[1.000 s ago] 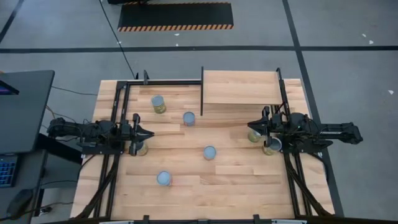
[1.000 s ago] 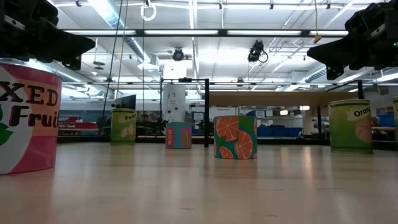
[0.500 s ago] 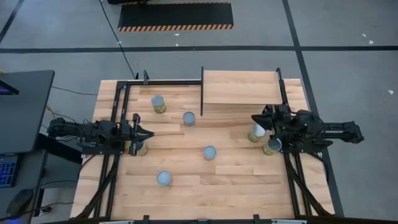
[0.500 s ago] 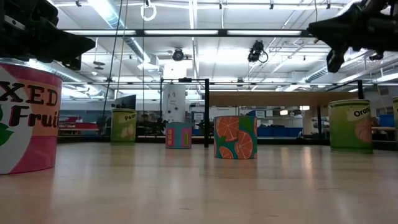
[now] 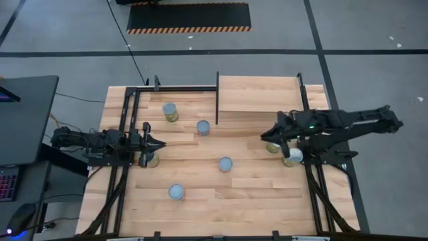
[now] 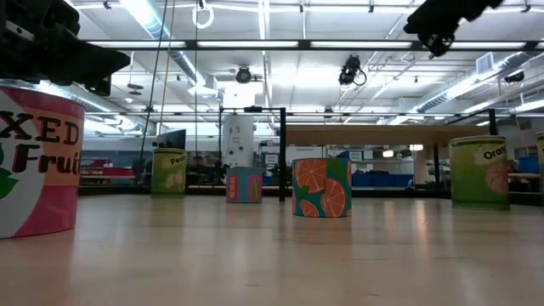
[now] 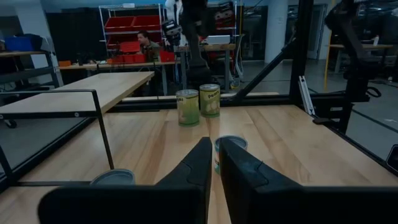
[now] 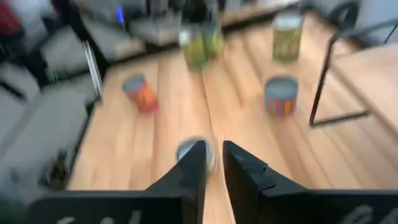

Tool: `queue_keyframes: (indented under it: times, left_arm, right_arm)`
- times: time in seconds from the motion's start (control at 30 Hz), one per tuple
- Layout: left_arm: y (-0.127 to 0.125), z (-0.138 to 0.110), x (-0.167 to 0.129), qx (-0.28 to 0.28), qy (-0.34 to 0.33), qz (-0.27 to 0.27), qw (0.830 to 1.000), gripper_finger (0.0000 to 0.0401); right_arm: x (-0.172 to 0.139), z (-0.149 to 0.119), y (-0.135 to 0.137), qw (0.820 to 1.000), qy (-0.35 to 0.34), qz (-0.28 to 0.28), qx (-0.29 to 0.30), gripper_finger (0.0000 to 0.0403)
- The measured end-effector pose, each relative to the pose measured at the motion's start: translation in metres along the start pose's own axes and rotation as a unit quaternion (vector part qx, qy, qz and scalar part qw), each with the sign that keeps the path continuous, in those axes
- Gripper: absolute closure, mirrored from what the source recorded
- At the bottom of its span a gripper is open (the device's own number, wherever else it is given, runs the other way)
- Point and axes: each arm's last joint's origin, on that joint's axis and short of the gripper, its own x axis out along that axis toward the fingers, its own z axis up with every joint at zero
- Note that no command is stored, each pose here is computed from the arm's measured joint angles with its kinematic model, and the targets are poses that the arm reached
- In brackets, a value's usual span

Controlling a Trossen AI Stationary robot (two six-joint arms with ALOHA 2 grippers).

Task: Pick and place cans onto a shelf
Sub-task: Put the right large canned oranges can on the shelf

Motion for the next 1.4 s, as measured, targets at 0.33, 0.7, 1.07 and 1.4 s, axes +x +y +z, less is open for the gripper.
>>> queue_keyframes:
  times: [0.33,0.7,1.07,1.4]
  left_arm:
    - [0.000,0.000,0.000,0.000,0.000,0.000,1.000,0.0362]
    - [0.000,0.000,0.000,0.000,0.000,0.000,1.000,0.0362]
    - [0.000,0.000,0.000,0.000,0.000,0.000,1.000,0.0362]
    - [0.000,0.000,0.000,0.000,0.000,0.000,1.000,0.0362]
  right_arm:
    - [0.020,0.048,0.030,0.985,0.165,-0.020,-0.049,0.0216]
    - [-0.006,0.043,0.025,0.954,0.292,-0.059,-0.044,0.0079]
    - [-0.020,0.006,0.010,0.919,0.374,-0.121,-0.014,0.0013]
    - [0.016,-0.028,-0.022,0.893,0.431,-0.125,-0.008,0.0003]
